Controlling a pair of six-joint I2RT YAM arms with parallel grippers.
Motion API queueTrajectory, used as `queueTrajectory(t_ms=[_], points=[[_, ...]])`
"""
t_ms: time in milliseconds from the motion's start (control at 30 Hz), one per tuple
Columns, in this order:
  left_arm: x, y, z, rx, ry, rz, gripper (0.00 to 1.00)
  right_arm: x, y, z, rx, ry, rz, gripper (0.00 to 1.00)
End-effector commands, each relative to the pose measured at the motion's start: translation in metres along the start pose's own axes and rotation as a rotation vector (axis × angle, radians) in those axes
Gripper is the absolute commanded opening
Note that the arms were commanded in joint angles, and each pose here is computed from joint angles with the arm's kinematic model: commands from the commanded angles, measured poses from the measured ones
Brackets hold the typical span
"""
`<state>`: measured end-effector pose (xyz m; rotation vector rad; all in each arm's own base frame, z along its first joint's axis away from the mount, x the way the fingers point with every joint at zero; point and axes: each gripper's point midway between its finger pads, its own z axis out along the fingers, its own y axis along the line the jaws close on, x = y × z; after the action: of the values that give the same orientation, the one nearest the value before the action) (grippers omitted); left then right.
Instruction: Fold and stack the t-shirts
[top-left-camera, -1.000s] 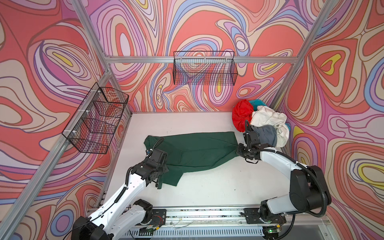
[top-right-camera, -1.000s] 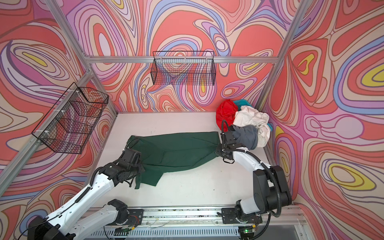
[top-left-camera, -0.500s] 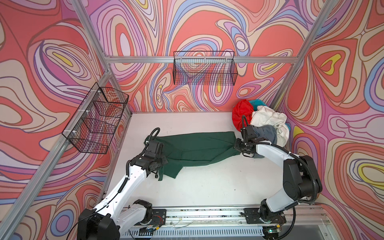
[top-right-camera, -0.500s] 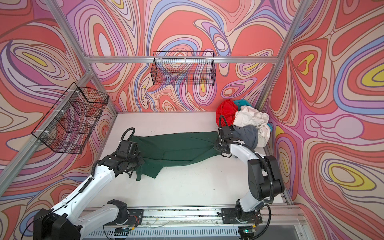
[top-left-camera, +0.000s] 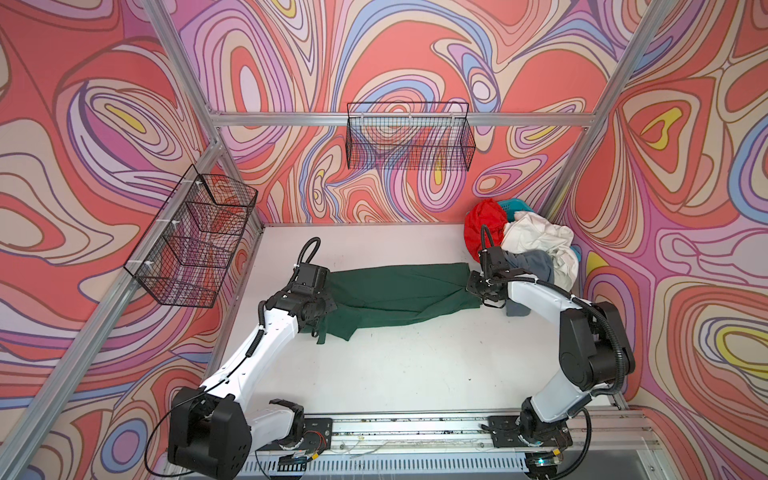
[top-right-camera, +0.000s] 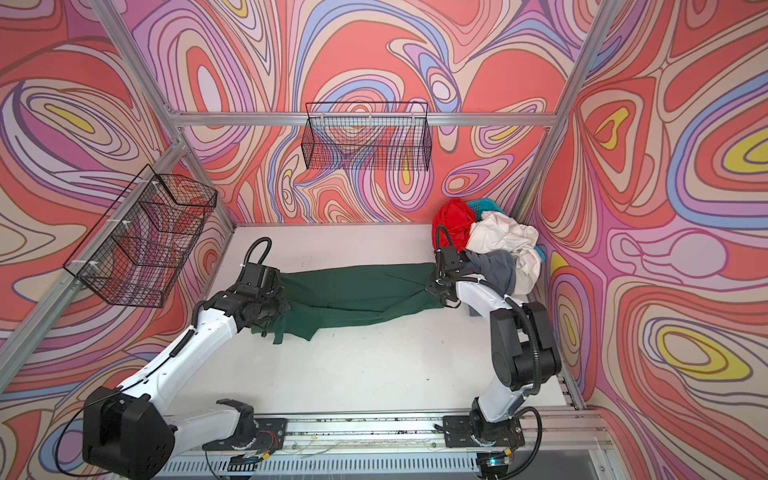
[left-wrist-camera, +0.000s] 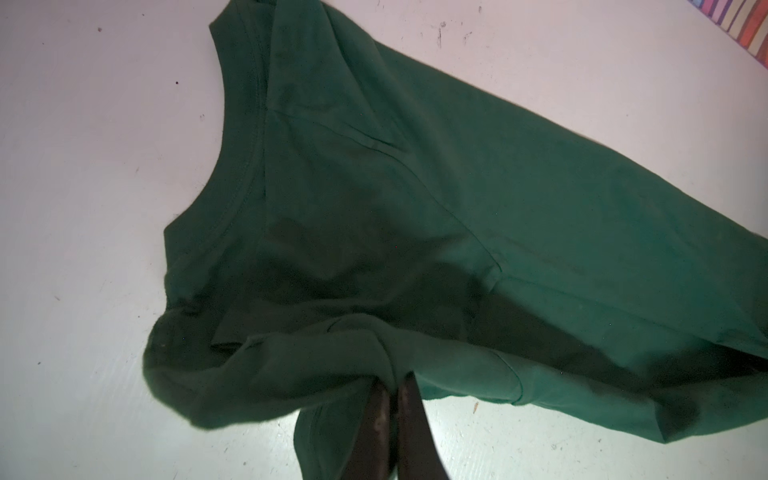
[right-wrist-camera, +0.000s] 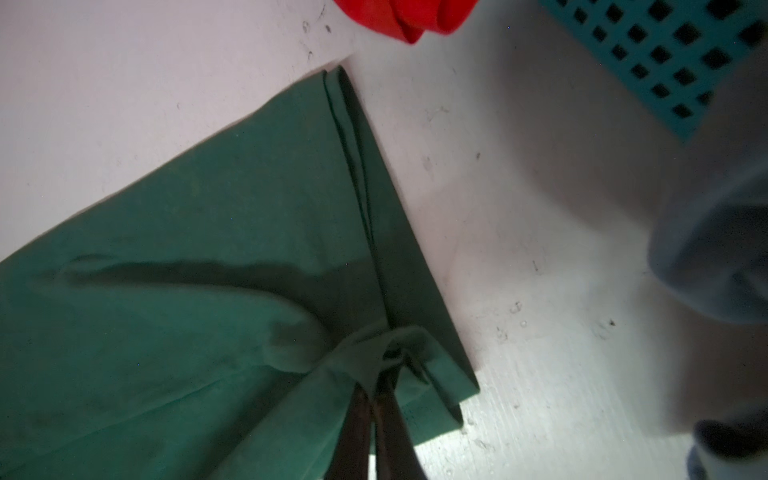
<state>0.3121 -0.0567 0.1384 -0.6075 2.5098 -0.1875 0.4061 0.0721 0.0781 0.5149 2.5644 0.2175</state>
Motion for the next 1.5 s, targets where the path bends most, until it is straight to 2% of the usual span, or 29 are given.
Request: queueTrajectory(t_ms=[0, 233, 433, 467, 700, 767, 833, 867, 900, 967, 1067, 1200, 1367, 1467], points=[[-0.017, -0.006, 0.005, 0.001, -0.033, 0.013, 0.0, -0.013, 0.0, 0.002, 0.019, -0.026, -0.006, 0.0], [-0.026, -0.007, 0.025, -0.019, -0.018, 0.012, 0.0, -0.018, 0.0, 0.011, 0.047, -0.024, -0.021, 0.0], [-0.035, -0.007, 0.043, -0.024, 0.009, -0.008, 0.0, -0.008, -0.005, 0.033, 0.074, 0.03, -0.029, 0.0], [-0.037, -0.008, 0.046, -0.015, 0.011, -0.016, 0.0, -0.008, -0.005, 0.034, 0.074, 0.032, -0.029, 0.08], [-0.056, -0.02, 0.061, 0.026, 0.03, -0.049, 0.0, -0.013, -0.007, 0.027, 0.092, 0.018, -0.032, 0.41], [-0.059, -0.024, 0.067, 0.055, 0.044, -0.08, 0.0, -0.014, -0.008, 0.023, 0.097, 0.011, -0.036, 0.46], [-0.062, -0.027, 0.073, 0.102, 0.068, -0.125, 0.29, -0.014, -0.01, 0.019, 0.105, 0.007, -0.038, 0.53], [-0.064, -0.027, 0.075, 0.117, 0.076, -0.144, 0.38, -0.013, -0.011, 0.018, 0.108, 0.008, -0.038, 0.57], [-0.066, -0.026, 0.076, 0.12, 0.075, -0.161, 0.44, -0.012, -0.011, 0.016, 0.107, 0.007, -0.038, 0.58], [-0.07, -0.026, 0.073, 0.128, 0.057, -0.153, 0.49, -0.007, -0.012, 0.014, 0.099, 0.017, -0.037, 0.59], [-0.073, -0.02, 0.063, 0.108, 0.018, -0.138, 0.67, -0.004, -0.011, 0.004, 0.076, 0.009, -0.023, 0.6], [-0.067, -0.015, 0.045, 0.118, -0.018, -0.108, 0.74, 0.001, -0.01, -0.005, 0.042, 0.005, -0.011, 0.62], [-0.028, -0.012, 0.031, 0.167, 0.005, -0.072, 0.72, 0.01, -0.004, -0.015, -0.012, 0.03, -0.007, 0.72], [-0.004, -0.007, 0.027, 0.142, 0.032, -0.024, 0.72, 0.016, -0.001, -0.022, -0.052, 0.035, 0.009, 0.74]])
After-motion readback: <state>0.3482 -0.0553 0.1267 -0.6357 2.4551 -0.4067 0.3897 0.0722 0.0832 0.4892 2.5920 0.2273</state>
